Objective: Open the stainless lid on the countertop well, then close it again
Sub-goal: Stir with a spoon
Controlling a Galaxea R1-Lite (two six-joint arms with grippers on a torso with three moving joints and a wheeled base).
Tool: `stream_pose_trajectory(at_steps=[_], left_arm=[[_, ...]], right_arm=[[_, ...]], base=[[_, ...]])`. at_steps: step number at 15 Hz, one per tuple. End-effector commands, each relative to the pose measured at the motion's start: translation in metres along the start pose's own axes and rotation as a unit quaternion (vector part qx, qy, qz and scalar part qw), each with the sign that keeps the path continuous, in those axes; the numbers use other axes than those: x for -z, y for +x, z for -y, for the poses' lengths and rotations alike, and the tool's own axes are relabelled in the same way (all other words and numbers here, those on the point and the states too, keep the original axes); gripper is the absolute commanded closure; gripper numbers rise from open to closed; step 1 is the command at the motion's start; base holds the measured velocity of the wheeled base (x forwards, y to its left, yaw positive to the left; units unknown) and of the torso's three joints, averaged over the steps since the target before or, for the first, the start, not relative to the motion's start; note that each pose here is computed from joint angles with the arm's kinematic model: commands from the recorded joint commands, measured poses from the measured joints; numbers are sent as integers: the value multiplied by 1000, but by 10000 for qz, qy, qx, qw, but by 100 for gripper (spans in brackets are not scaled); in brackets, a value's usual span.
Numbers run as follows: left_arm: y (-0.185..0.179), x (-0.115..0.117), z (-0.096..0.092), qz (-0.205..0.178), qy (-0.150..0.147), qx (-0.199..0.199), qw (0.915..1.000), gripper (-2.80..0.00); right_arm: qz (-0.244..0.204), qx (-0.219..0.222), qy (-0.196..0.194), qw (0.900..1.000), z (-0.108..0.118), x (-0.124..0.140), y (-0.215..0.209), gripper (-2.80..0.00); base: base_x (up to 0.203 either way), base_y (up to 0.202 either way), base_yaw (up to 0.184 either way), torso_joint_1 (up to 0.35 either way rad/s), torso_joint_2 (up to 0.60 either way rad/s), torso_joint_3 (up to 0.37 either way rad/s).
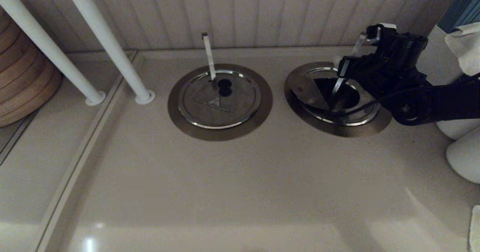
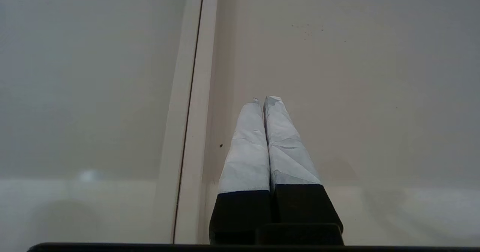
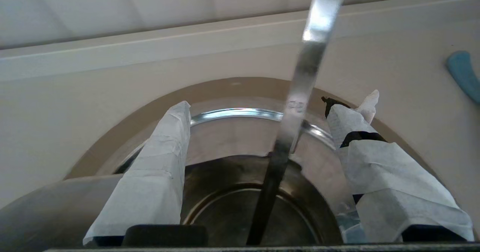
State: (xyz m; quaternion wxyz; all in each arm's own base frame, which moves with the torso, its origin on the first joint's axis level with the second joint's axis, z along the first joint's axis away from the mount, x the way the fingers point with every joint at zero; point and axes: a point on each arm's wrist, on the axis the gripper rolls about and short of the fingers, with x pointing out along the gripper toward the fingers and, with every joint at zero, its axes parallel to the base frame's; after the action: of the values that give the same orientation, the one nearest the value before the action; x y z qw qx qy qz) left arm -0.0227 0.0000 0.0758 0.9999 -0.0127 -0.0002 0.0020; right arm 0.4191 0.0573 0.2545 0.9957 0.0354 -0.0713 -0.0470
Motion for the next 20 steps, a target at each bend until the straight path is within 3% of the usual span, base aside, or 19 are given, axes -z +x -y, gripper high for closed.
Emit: stream_pose_trajectory(at_steps=[1,4,8,11,14,17,20], left_arm=[[0,0,0,6,-4,-3,10000,0],[0,0,0,6,-4,-3,10000,0],[0,0,0,5,-27,3,10000,0],[0,0,0,4,-27,5,10000,0],[0,0,0,5,-27,5,10000,0],[0,0,0,5,-27,5,10000,0],[0,0,0,5,-27,5,10000,0]], right_arm=[[1,25,29,10000,3,3,4,-280],[-16,-213,334,9992,4,-11,-5,-280],[-727,-259,377,9963,0,-36,-36,-280],[-915,289,182,9952,-1,-58,-52,-280],[-811,466,157,9955,4,-68,-56,-280],[-791,497,125,9955,5,-55,-42,-280],[-546,579,-3,9968,11,-13,1,-280]], base=[[0,0,0,0,0,0],[0,0,0,0,0,0],[0,0,0,0,0,0],[0,0,0,0,0,0],[0,0,0,0,0,0],[0,0,0,0,0,0],[0,0,0,0,0,0]])
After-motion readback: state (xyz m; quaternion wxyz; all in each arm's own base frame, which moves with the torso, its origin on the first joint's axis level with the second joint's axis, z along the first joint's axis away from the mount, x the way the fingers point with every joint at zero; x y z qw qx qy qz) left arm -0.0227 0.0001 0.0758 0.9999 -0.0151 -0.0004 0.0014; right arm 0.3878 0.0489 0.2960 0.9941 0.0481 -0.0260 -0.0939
